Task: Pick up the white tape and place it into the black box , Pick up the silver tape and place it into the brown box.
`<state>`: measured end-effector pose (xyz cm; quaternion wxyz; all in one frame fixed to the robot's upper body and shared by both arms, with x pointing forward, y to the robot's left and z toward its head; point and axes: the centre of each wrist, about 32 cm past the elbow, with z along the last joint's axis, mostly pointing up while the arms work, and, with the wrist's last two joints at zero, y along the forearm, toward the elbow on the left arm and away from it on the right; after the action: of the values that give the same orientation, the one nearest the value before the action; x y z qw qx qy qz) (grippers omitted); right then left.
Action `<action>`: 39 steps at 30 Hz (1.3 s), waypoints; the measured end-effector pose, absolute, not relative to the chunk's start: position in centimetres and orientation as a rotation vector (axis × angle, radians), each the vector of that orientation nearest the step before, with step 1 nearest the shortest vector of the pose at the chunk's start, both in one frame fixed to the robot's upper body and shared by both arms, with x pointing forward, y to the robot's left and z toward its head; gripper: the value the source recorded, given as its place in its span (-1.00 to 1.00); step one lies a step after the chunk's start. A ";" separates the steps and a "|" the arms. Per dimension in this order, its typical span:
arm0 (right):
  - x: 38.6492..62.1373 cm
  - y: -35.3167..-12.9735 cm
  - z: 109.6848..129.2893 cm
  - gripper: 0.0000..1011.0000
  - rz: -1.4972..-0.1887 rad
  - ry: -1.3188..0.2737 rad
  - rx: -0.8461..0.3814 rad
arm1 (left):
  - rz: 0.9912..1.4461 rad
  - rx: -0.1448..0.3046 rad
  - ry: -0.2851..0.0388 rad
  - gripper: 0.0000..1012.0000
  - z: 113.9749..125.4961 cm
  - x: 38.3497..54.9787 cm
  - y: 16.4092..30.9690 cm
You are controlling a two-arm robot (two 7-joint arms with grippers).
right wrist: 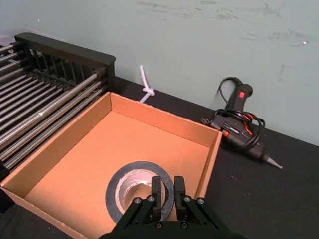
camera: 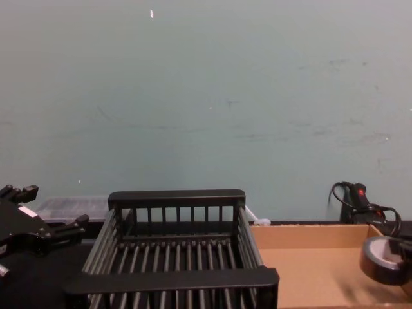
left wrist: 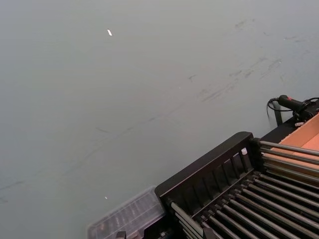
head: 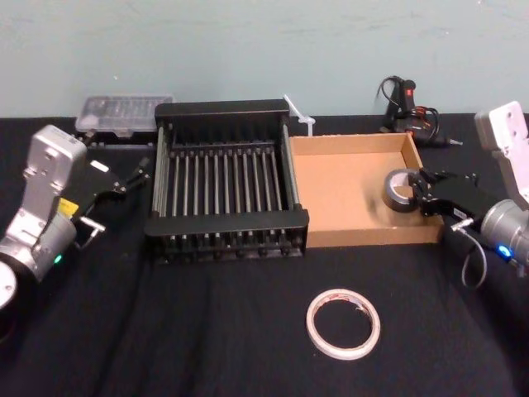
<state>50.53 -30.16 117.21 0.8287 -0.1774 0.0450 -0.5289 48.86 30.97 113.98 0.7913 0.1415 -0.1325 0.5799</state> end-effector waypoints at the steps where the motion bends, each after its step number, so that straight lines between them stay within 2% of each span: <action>1: 50.6 -30.1 117.2 -0.69 -1.121 0.095 -0.377 | 1.248 0.304 -0.285 0.98 114.0 48.9 31.0; 22: 51.3 -29.6 117.0 -0.69 -1.109 0.085 -0.376 | 1.248 0.305 -0.285 0.98 114.0 48.9 31.0; 25: 51.3 -29.6 117.0 -0.61 -1.109 0.086 -0.376 | 1.248 0.304 -0.285 0.98 114.0 48.9 31.0; 39: 51.3 -29.7 117.0 0.29 -1.111 0.087 -0.376 | 1.248 0.304 -0.285 0.98 114.0 48.9 31.0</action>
<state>51.25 -29.70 117.00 0.8321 -0.1775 0.0412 -0.5239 48.86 30.96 113.98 0.7913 0.1415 -0.1324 0.5799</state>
